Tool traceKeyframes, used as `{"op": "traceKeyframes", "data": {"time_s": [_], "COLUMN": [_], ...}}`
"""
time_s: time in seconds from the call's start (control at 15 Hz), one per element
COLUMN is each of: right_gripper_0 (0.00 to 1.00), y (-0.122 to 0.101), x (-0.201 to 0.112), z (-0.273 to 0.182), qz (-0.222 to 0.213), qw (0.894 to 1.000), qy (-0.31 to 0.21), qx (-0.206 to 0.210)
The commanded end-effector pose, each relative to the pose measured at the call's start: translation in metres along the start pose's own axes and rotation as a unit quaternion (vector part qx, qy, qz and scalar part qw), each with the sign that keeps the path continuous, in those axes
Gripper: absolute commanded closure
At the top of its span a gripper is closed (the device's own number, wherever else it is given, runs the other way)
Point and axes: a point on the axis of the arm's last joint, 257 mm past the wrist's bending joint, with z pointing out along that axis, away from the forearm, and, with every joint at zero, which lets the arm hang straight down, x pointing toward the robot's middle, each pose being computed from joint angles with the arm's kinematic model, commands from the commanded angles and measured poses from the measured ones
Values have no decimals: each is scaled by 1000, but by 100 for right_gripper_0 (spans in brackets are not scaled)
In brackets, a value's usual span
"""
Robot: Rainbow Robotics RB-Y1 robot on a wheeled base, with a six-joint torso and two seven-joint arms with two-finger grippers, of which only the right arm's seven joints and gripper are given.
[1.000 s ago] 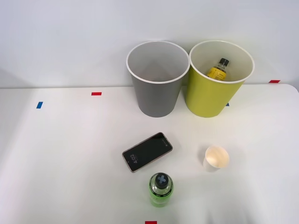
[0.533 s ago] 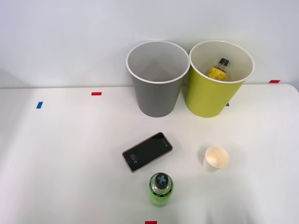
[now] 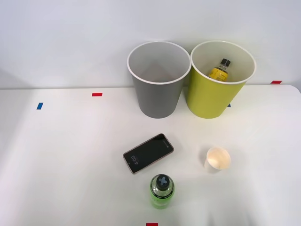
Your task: Put cans in the gray bin, plastic bottles in the light green bin
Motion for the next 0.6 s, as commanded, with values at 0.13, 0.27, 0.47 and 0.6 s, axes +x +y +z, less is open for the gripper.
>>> {"op": "traceKeyframes", "data": {"time_s": [0.13,0.27,0.47,0.6], "right_gripper_0": [0,0,0,0], "y": [0,0,0,0], "x": [0,0,0,0], "z": [0,0,0,0], "qz": [0,0,0,0], "qw": [1000,1000,1000,1000], "qy": [0,0,0,0], "qx": [0,0,0,0]}}
